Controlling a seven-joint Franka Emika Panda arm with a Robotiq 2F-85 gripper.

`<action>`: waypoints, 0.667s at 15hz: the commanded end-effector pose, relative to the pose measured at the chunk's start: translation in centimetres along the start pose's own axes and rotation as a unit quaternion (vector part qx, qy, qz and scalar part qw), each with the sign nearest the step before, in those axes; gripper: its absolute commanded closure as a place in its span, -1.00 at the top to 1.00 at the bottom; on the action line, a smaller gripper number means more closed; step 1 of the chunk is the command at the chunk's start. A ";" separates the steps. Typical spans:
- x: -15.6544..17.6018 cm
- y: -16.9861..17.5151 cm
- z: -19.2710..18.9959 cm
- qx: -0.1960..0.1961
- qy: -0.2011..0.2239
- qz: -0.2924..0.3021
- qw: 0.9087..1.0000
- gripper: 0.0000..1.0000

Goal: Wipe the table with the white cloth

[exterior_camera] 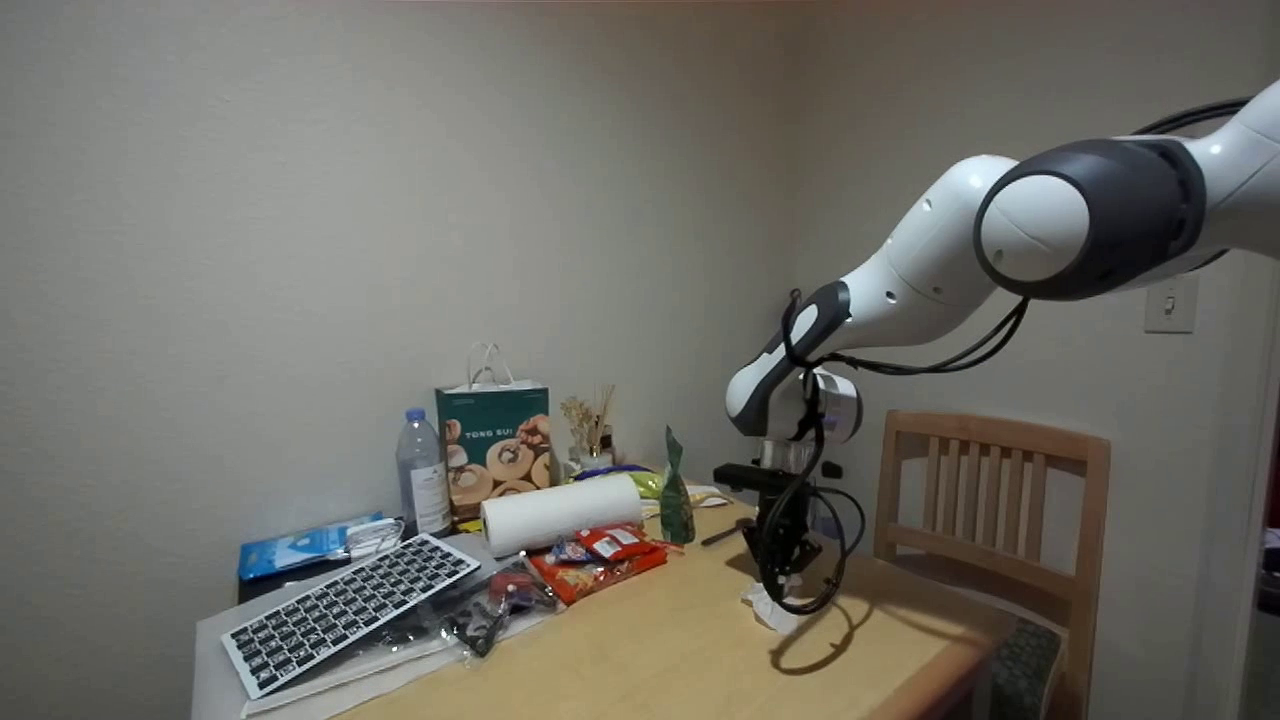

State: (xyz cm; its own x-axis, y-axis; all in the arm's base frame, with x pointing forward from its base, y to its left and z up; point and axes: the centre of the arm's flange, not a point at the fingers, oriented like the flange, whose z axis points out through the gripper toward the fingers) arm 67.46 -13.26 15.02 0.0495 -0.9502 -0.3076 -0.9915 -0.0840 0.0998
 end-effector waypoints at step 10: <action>12.7 1.3 -4.6 0.070 0.013 0.182 0.981 -0.96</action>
State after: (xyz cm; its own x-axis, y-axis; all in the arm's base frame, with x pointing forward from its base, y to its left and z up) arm 67.37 -26.83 15.57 -0.3097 -0.9170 -0.2514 -0.9508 0.3024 0.0681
